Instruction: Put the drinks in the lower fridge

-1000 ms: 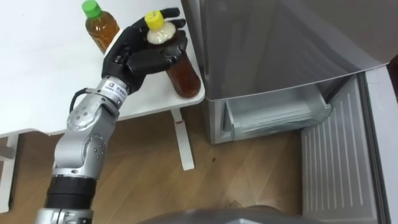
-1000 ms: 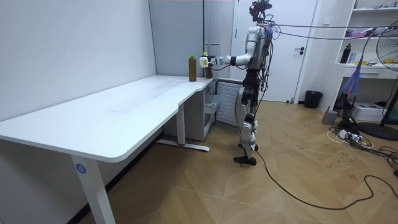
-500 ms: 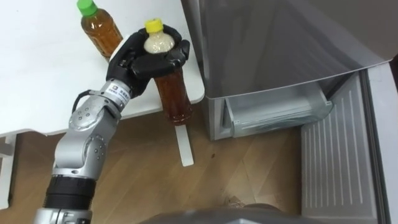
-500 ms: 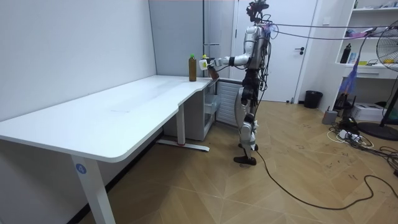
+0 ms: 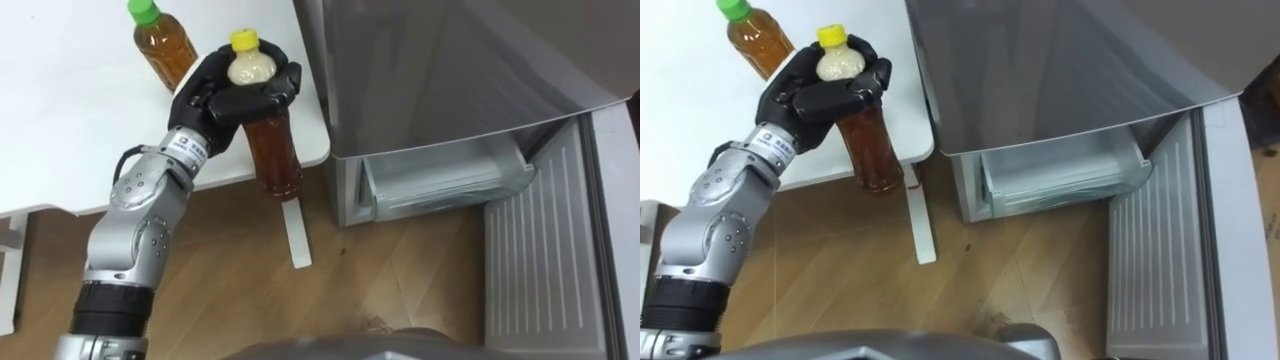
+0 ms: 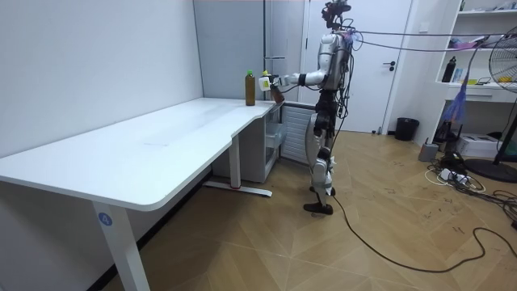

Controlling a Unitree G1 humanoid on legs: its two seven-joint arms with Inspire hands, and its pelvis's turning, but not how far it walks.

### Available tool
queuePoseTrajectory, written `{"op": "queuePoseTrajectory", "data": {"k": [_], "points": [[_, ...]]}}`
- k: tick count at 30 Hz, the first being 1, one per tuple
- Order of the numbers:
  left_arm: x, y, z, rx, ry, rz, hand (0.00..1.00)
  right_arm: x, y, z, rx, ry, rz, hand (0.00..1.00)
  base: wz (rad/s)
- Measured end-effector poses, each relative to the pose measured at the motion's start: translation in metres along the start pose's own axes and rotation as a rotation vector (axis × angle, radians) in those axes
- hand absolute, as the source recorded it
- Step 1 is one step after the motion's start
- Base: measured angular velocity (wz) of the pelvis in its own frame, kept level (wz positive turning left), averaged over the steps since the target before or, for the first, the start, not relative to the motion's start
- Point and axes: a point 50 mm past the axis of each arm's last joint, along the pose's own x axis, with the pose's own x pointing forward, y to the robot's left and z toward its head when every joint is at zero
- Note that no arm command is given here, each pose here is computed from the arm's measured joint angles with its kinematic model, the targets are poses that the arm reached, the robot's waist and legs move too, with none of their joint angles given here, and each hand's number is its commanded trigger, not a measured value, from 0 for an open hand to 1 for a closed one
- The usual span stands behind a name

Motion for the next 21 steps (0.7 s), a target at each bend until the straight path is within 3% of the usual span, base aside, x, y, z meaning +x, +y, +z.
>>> {"op": "queuePoseTrajectory", "data": {"k": [10,21], "points": [[0.000,-0.013,0.023,0.048,-0.098,-0.010,1.00,-0.002,-0.002,0.013,0.070,-0.065,-0.029,0.00,0.00],[-0.001,-0.028,0.012,-0.028,-0.092,-0.045,1.00,-0.006,-0.021,0.027,0.131,-0.141,-0.125,0.00,0.06]]}}
